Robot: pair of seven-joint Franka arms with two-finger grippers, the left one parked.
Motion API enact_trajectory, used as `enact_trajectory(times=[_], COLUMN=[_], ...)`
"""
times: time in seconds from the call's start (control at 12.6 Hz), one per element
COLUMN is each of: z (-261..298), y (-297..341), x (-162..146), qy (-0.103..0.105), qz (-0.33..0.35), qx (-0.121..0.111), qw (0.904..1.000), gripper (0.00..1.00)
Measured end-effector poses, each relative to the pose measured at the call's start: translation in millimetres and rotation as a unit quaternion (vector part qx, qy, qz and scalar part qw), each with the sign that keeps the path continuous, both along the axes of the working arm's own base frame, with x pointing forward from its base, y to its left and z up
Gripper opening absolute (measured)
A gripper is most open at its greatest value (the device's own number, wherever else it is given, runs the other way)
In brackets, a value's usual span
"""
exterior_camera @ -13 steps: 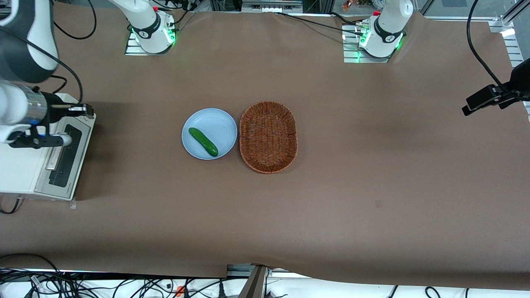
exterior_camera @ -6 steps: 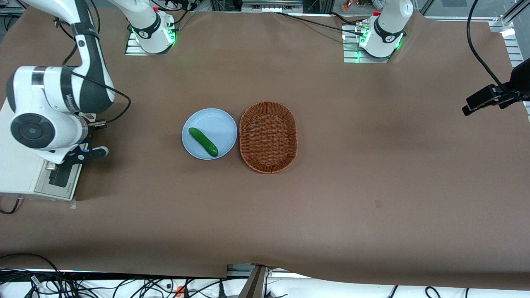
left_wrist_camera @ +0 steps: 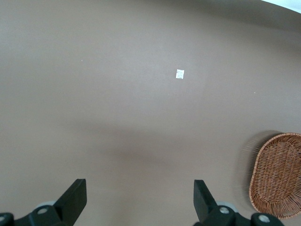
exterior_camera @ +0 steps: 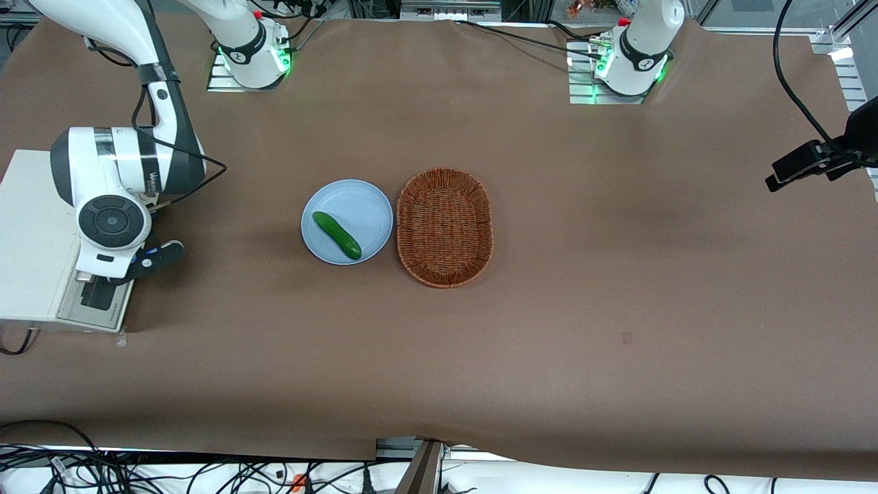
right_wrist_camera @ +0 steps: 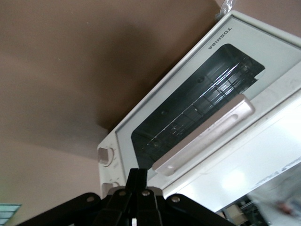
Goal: Open oven door with right arm only
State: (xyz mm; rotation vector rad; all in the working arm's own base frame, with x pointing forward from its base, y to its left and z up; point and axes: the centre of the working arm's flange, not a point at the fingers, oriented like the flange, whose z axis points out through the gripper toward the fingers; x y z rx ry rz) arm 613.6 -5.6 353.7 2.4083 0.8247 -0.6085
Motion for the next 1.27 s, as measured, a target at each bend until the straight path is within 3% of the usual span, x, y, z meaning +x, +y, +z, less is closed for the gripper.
enact_trajectory(times=[0.48,1.27], z=[-6.9,-17.7], y=[-56.5,-66.7], x=[5.8,9.4], qy=[0.015,0.015], qz=[0.046,0.055], qx=[0.013,0.017], qw=[0.9987,0.9982], gripper=[0.01,0.01])
